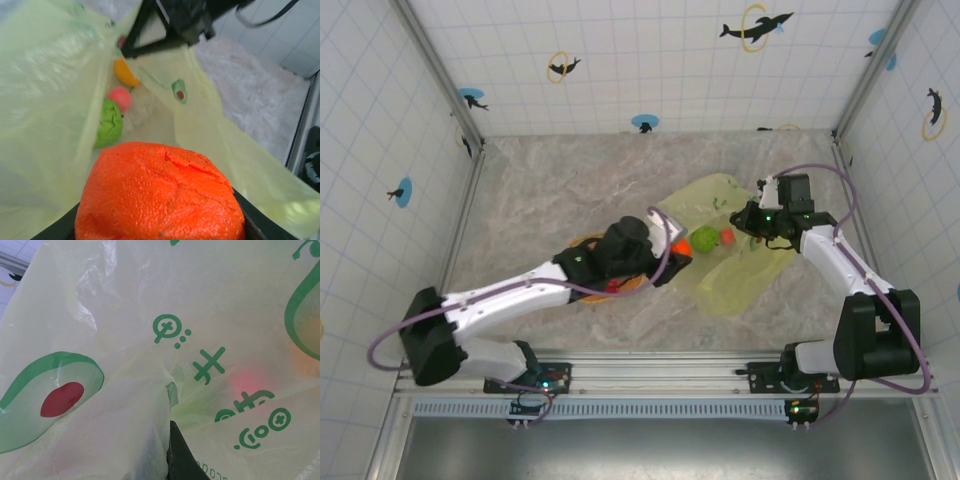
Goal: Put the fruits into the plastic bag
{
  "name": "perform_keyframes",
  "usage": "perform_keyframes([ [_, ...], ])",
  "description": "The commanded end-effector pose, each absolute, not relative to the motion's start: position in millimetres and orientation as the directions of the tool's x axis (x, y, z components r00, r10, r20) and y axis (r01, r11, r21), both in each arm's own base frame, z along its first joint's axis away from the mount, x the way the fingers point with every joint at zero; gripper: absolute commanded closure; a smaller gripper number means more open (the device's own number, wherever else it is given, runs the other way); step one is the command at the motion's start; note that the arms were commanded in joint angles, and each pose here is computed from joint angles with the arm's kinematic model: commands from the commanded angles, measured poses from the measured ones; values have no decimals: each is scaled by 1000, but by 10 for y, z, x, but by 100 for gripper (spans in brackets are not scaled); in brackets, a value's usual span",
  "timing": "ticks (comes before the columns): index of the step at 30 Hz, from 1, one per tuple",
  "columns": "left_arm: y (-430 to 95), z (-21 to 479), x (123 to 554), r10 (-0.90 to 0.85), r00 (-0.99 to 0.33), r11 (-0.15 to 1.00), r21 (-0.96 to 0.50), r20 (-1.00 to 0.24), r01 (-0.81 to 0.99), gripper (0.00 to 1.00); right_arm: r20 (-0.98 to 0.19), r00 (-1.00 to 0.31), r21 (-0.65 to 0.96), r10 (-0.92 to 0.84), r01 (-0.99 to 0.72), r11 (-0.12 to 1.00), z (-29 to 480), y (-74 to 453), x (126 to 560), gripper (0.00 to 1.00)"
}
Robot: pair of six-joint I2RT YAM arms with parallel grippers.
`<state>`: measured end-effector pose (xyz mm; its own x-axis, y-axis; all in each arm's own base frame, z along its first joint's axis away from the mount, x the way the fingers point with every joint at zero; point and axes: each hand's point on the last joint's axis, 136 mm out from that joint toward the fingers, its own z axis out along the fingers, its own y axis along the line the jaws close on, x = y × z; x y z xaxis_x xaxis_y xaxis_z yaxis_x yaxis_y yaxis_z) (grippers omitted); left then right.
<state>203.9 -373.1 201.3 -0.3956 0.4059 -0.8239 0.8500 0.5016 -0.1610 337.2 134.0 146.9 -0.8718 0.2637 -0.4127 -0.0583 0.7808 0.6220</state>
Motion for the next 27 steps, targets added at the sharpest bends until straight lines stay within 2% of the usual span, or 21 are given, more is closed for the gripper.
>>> perform_keyframes([
  [1, -3922, 1869, 2255, 443, -385, 531, -109, -809, 840, 52, -441, -861, 613, 254, -82, 786, 1626, 1325, 3414, 100],
  [9, -4372, 1499, 2612, 466, -380, 556, -69, -799, 828, 48, -434, -867, 648, 244, -112, 754, 1780, 1398, 3347, 100],
  [15, -4632, 1255, 2554, 516, -349, 469, -83, -783, 880, 47, -435, -864, 673, 254, -125, 729, 1894, 1433, 3373, 100],
  [21, -4654, 867, 2641, 555, -367, 498, -55, -747, 865, 47, -425, -864, 698, 271, -122, 705, 1936, 1458, 3381, 100],
  [27, -4877, 817, 2548, 449, -427, 460, -207, -785, 864, 45, -403, -847, 747, 346, -86, 660, 1914, 1472, 3379, 100],
])
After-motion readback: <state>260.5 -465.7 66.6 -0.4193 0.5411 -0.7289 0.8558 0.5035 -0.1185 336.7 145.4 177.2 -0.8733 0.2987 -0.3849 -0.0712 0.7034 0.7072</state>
